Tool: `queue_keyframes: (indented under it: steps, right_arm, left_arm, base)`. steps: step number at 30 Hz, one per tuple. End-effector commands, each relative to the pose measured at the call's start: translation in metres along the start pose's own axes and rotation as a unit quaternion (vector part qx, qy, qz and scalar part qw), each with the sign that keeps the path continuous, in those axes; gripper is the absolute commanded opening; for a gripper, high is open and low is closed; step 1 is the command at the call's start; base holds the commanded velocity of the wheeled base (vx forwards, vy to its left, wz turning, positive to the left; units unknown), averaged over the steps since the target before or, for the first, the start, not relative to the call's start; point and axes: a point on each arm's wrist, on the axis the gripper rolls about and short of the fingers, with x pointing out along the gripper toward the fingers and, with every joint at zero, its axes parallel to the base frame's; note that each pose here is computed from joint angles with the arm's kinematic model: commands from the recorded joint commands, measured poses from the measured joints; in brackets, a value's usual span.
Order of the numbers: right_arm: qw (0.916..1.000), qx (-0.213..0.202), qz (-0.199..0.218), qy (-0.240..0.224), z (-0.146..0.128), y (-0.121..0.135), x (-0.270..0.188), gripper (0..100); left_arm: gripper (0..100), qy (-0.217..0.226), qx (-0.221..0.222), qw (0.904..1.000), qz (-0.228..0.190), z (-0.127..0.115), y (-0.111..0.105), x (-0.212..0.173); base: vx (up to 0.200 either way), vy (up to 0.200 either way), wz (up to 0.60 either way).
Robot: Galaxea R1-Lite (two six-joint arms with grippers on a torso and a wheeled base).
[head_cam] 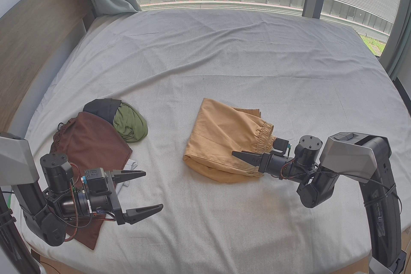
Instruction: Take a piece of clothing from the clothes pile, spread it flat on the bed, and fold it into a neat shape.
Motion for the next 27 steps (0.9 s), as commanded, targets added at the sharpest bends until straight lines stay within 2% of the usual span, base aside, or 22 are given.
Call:
queue_keyframes:
  steps: [1, 5, 9, 10, 13, 16, 19, 21, 24, 25, 27]
  right_arm:
    - [0.9999, 0.008, -0.005, 0.007, -0.007, -0.005, 0.000, 100]
    - [1.0000, -0.001, -0.003, 0.001, 0.002, 0.005, -0.003, 100]
    - [0.9993, -0.036, 0.003, -0.007, 0.018, 0.027, -0.011, 100]
    - [0.9986, -0.052, 0.008, -0.010, 0.027, 0.045, -0.018, 100]
    - [0.9971, -0.074, 0.009, -0.013, 0.038, 0.075, -0.035, 100]
    - [0.9955, -0.092, -0.005, -0.021, 0.041, 0.096, -0.051, 100]
    - [0.9915, -0.123, -0.031, -0.029, 0.041, 0.124, -0.078, 100]
    - [0.9895, -0.136, -0.040, -0.032, 0.041, 0.131, -0.087, 100]
    - [0.9775, -0.186, -0.081, -0.057, 0.043, 0.154, -0.109, 100]
    - [0.9775, -0.186, -0.081, -0.057, 0.043, 0.154, -0.109, 100]
    - [0.9665, -0.222, -0.105, -0.073, 0.044, 0.170, -0.125, 100]
  left_arm:
    - [100, 0.000, 0.000, 1.0000, 0.000, 0.000, 0.000, 0.000]
    - [100, -0.002, 0.002, 1.0000, 0.000, 0.001, -0.001, -0.001]
    - [100, -0.011, 0.012, 0.9999, 0.005, 0.007, 0.000, -0.004]
    - [100, -0.018, 0.020, 0.9996, 0.005, 0.012, -0.002, -0.006]
    - [100, -0.023, 0.027, 0.9993, 0.004, 0.017, -0.006, -0.009]
    - [100, -0.023, 0.030, 0.9993, 0.000, 0.020, -0.015, -0.014]
    - [100, -0.037, 0.046, 0.9979, -0.027, 0.031, -0.034, -0.015]
    - [100, -0.047, 0.056, 0.9967, -0.036, 0.037, -0.041, -0.016]
    - [100, -0.067, 0.079, 0.9924, -0.066, 0.050, -0.061, -0.019]
    - [100, -0.067, 0.079, 0.9924, -0.066, 0.050, -0.061, -0.019]
    - [100, -0.068, 0.076, 0.9905, -0.092, 0.052, -0.077, -0.023]
  base:
    - [0.000, 0.000, 0.00]
    - [0.000, 0.000, 0.00]
    - [0.000, 0.000, 0.00]
    - [0.000, 0.000, 0.00]
    - [0.000, 0.000, 0.00]
    - [0.000, 0.000, 0.00]
    - [0.000, 0.000, 0.00]
    - [0.000, 0.000, 0.00]
    - [0.000, 0.000, 0.00]
    - [0.000, 0.000, 0.00]
    - [0.000, 0.000, 0.00]
